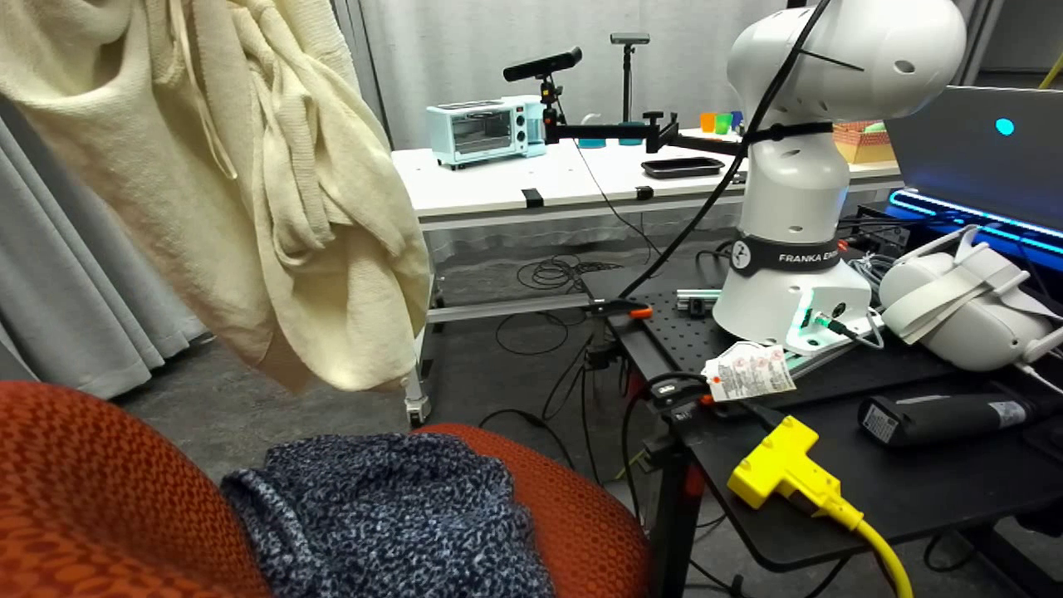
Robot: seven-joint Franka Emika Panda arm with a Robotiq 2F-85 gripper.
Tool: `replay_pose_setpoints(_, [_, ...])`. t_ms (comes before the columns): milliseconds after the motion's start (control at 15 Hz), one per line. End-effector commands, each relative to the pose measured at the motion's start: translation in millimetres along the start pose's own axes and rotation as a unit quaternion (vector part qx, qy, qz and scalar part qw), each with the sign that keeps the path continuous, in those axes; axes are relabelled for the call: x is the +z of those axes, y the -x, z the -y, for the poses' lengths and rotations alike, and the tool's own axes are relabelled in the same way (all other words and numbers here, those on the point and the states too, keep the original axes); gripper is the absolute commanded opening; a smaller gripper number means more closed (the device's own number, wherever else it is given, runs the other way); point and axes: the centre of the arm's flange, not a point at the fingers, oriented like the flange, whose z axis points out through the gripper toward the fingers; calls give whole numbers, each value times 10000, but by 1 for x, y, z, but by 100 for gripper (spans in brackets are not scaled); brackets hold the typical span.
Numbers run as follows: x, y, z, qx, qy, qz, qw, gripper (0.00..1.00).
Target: Put the white piece of clothing on the seat.
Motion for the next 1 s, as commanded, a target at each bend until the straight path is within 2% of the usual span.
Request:
replay_pose_setpoints(0, [-17, 7, -5, -151, 3, 321, 9994, 35])
replay_pose_setpoints(67, [-17, 8, -5, -214, 0, 434, 9988, 37])
replay_pose_setpoints(200, [-21, 10, -7, -330, -5, 581, 9978, 50])
replay_pose_setpoints(333, [-24, 11, -8, -449, -49, 716, 9964, 66])
replay_pose_setpoints(600, [-29, 14, -5, -496, -499, 891, 9935, 96])
replay_pose_setpoints(667, [-29, 14, -3, -476, -631, 915, 9927, 99])
replay_pose_setpoints(933, [-31, 14, -1, -469, -897, 920, 9906, 100])
